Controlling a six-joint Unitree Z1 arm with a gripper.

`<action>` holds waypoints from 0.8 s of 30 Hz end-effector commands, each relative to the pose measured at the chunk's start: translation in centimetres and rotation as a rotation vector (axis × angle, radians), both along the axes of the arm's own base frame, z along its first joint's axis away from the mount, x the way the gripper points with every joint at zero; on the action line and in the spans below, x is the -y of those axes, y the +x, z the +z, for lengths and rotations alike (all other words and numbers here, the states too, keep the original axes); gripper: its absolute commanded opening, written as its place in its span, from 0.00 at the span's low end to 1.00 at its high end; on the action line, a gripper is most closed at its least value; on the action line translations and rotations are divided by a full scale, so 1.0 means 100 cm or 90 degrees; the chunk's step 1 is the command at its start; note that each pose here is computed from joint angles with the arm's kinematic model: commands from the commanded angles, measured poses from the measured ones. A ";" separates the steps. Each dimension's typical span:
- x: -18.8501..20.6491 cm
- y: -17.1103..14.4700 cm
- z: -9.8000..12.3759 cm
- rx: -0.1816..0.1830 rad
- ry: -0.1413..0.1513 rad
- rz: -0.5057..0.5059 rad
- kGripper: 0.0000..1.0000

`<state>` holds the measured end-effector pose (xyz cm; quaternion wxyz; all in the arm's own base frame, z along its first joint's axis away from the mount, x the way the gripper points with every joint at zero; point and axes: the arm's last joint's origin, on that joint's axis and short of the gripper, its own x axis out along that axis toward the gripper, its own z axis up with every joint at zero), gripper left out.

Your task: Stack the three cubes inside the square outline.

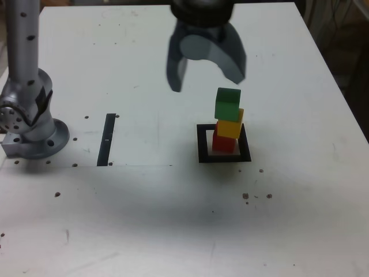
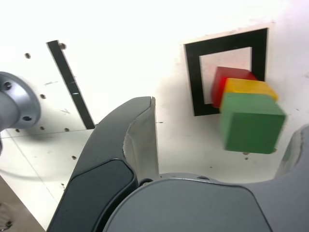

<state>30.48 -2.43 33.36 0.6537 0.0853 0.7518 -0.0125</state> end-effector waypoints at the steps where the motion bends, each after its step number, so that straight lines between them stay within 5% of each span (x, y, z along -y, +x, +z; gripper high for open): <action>1: -0.002 -0.010 0.003 0.001 0.004 0.007 1.00; 12: -0.007 -0.058 -0.011 -0.032 0.016 0.036 1.00; 24: -0.011 -0.097 -0.047 -0.047 -0.004 0.064 1.00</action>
